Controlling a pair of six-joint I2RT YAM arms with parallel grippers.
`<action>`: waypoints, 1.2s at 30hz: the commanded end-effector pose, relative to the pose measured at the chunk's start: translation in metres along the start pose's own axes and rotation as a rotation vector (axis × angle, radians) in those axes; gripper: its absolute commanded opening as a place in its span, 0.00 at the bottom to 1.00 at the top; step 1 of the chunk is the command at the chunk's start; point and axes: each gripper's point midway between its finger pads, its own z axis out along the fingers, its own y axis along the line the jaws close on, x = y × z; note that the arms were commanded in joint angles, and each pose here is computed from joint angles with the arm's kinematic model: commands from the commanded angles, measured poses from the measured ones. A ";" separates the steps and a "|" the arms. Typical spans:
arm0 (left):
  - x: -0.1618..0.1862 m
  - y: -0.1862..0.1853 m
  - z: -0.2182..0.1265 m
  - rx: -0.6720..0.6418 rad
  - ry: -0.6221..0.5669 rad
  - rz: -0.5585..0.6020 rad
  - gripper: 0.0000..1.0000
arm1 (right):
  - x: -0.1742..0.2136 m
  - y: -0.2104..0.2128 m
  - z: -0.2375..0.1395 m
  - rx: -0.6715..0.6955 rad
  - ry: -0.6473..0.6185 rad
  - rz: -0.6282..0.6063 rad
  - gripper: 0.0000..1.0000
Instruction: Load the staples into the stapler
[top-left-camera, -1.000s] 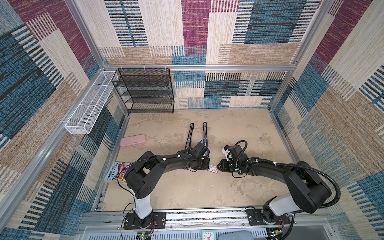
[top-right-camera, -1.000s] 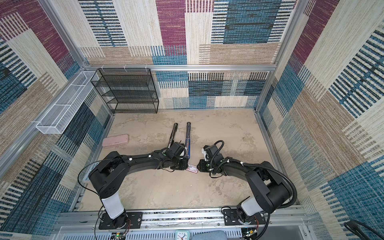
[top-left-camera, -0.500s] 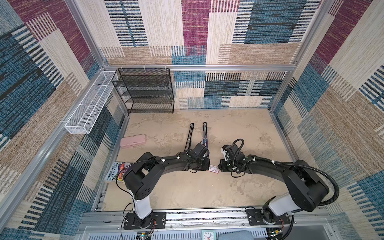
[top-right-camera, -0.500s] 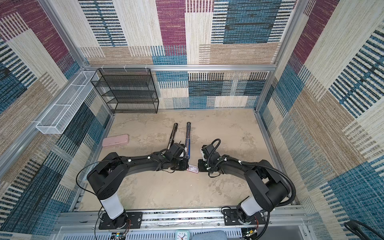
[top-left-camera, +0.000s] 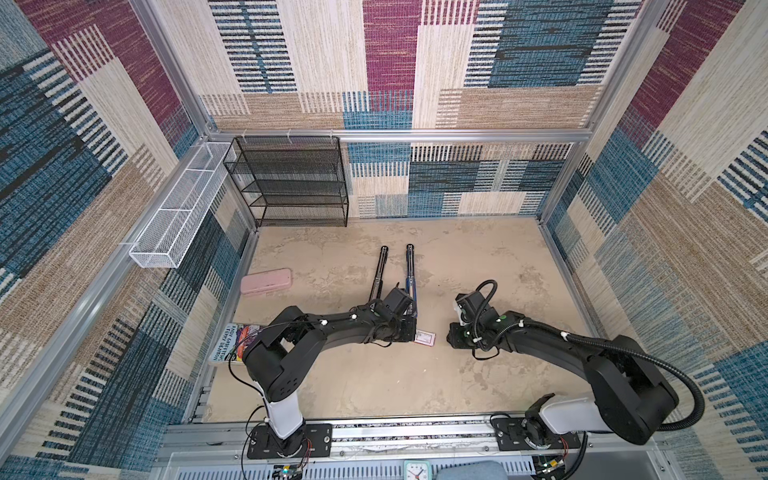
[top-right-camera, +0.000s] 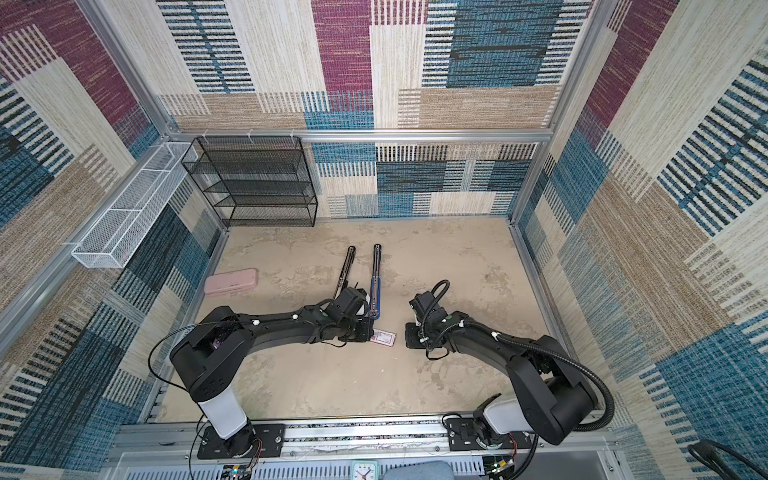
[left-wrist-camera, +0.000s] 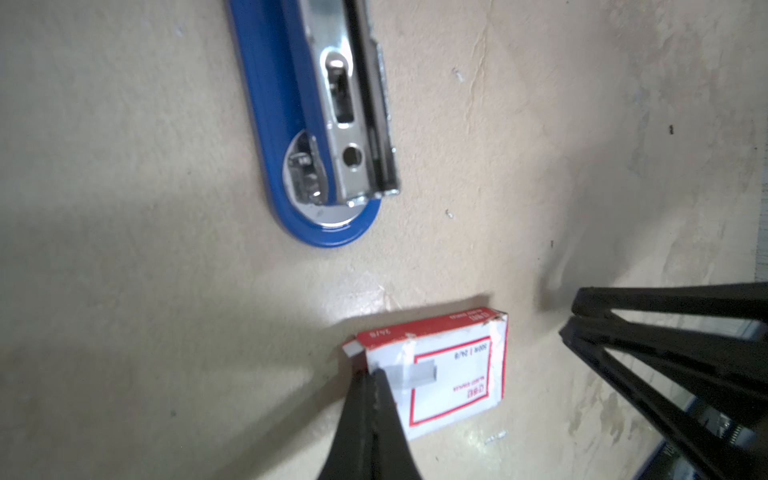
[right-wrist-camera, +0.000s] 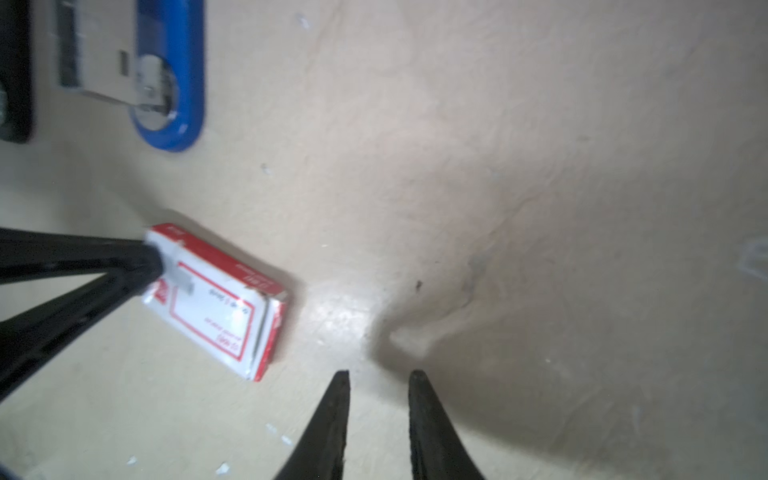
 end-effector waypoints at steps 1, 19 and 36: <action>0.002 0.002 -0.002 -0.007 -0.001 -0.019 0.00 | -0.009 0.033 -0.006 -0.172 -0.026 0.027 0.33; 0.003 0.002 -0.005 0.008 -0.011 -0.037 0.00 | 0.008 0.031 0.028 -0.083 0.064 0.033 0.18; 0.009 0.007 -0.008 0.002 -0.010 -0.027 0.00 | 0.011 0.005 0.019 0.044 0.035 0.058 0.04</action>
